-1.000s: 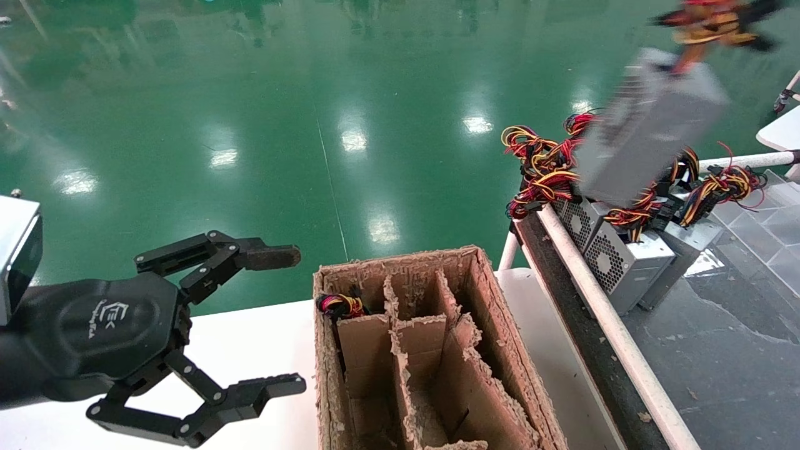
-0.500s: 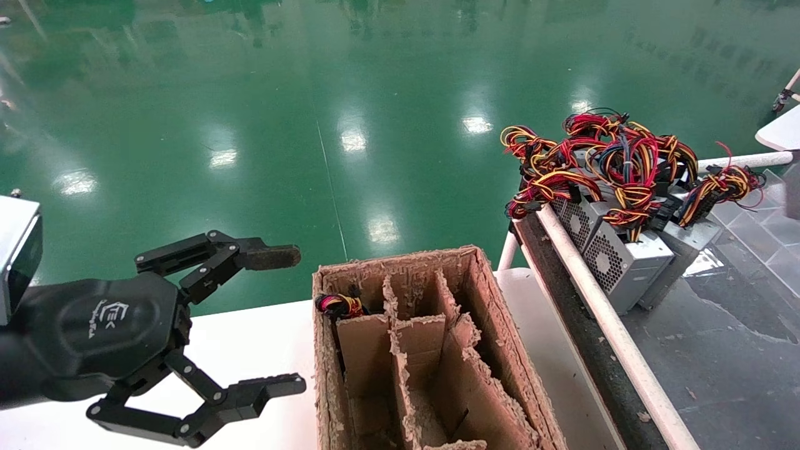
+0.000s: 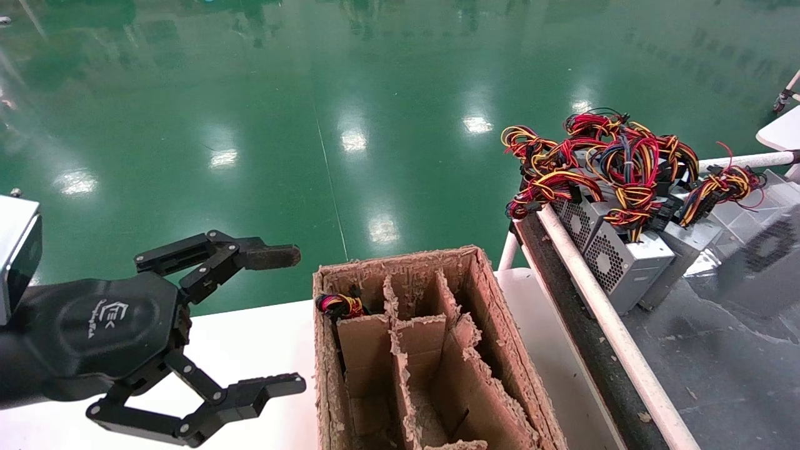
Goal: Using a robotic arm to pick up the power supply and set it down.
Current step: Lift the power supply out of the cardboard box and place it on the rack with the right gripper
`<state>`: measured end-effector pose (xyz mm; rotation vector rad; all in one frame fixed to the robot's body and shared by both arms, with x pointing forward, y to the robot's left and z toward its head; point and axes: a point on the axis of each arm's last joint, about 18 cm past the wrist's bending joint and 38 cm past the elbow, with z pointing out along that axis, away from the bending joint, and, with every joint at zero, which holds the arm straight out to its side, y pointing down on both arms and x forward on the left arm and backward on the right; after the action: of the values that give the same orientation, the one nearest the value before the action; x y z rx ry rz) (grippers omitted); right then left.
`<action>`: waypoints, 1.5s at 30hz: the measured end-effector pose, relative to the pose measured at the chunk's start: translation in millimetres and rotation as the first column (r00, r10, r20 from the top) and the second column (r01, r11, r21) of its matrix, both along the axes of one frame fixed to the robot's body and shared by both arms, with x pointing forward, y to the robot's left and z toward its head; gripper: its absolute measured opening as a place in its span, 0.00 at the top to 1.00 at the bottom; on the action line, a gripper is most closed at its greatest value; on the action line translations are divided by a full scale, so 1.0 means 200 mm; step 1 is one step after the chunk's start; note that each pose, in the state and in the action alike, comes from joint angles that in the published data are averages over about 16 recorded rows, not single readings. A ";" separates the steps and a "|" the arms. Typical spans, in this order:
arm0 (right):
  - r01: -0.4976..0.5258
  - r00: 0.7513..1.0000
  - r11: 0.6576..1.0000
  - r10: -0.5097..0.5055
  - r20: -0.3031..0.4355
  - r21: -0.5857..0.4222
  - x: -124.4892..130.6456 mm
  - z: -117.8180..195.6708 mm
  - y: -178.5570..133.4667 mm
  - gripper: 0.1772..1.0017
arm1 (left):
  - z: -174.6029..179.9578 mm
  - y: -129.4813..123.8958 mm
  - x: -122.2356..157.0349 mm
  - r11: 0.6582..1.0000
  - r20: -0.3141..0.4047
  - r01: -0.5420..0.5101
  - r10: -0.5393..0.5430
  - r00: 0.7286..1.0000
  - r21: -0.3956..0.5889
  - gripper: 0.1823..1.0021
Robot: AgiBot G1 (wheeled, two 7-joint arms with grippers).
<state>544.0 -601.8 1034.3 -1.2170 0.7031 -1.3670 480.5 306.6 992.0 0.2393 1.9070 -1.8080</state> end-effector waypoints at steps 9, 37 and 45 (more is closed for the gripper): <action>0.004 0.999 1.000 -0.003 -0.043 0.005 0.18 -0.05 0.08 0.95 | 0.00 0.00 0.00 1.000 0.000 0.000 0.000 1.000 0.000 0.00; -0.001 0.996 0.999 -0.003 -0.089 -0.052 0.44 0.01 0.28 0.94 | 0.00 0.00 0.00 1.000 0.000 0.000 0.000 1.000 0.000 0.00; 0.008 0.995 0.998 -0.013 -0.094 -0.059 0.43 0.01 0.26 0.86 | 0.00 0.00 0.00 1.000 0.000 0.000 0.000 1.000 0.000 0.00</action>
<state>629.5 -549.9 1035.6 -1.3335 0.7411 -1.3538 480.5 306.6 992.0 0.2393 1.9070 -1.8080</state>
